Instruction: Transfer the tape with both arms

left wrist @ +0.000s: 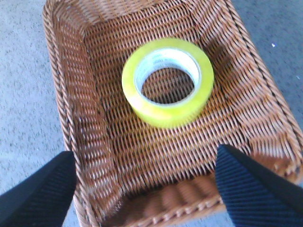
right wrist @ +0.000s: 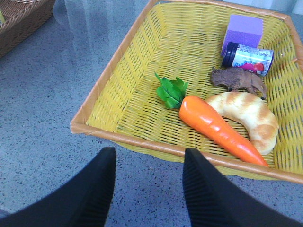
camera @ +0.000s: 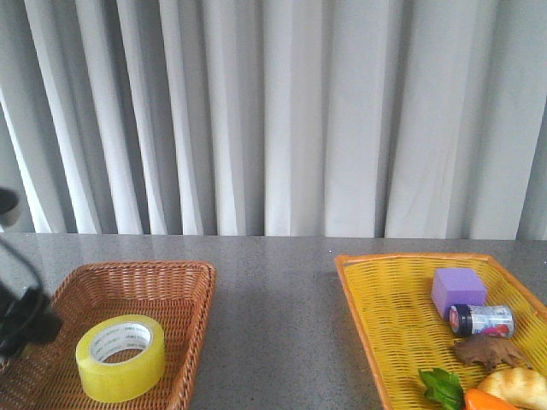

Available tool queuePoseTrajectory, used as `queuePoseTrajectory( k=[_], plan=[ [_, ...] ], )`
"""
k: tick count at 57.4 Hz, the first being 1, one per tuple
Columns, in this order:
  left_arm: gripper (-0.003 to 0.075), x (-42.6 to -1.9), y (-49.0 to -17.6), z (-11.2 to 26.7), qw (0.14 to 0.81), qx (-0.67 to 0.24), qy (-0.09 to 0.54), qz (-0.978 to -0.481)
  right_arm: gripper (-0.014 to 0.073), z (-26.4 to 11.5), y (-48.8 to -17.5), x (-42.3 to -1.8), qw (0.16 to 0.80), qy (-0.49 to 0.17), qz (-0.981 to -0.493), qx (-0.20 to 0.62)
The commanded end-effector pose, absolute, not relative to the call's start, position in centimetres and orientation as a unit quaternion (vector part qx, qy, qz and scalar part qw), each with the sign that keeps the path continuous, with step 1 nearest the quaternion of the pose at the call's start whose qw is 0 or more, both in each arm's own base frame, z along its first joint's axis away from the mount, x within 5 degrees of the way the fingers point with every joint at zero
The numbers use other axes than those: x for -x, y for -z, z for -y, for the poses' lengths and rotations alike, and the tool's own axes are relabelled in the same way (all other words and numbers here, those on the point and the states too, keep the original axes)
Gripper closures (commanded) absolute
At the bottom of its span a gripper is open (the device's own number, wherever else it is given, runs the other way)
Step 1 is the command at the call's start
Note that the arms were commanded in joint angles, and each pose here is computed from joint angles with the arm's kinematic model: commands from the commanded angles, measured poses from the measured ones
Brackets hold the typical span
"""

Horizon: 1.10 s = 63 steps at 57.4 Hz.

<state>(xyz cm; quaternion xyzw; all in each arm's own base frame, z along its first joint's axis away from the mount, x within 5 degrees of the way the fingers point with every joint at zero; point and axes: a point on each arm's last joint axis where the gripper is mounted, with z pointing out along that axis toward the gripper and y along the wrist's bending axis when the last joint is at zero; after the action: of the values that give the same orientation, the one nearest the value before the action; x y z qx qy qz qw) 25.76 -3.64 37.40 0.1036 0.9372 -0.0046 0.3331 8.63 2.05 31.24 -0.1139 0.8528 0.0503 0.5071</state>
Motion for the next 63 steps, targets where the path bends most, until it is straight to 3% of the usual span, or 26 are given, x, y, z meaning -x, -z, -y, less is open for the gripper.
queuePoseTrajectory(
  k=[1, 24, 41, 51, 63],
  plan=[
    [0.0132, -22.7, -38.5, 3.5, 0.404, -0.098, 0.021, -0.909, 0.0265, -2.1, -32.5, -9.0, 0.543, -0.051, -0.831, 0.11],
    [0.0132, -12.4, -32.8, 1.9, 0.465, -0.094, 0.023, -0.88, 0.0265, -2.1, -32.5, -8.9, 0.543, -0.053, -0.831, 0.11],
    [0.0146, -9.6, -30.3, 1.5, 0.521, -0.082, 0.032, -0.849, 0.0272, -2.1, -32.5, -8.9, 0.543, -0.053, -0.831, 0.109],
    [0.0255, -9.7, -30.2, 1.5, 0.527, -0.055, 0.049, -0.846, 0.0363, -2.1, -32.5, -8.9, 0.542, -0.053, -0.831, 0.109],
    [0.0482, -9.8, -30.4, 1.5, 0.538, -0.033, 0.064, -0.84, 0.054, -2.1, -32.5, -8.9, 0.541, -0.053, -0.832, 0.11]
  ],
)
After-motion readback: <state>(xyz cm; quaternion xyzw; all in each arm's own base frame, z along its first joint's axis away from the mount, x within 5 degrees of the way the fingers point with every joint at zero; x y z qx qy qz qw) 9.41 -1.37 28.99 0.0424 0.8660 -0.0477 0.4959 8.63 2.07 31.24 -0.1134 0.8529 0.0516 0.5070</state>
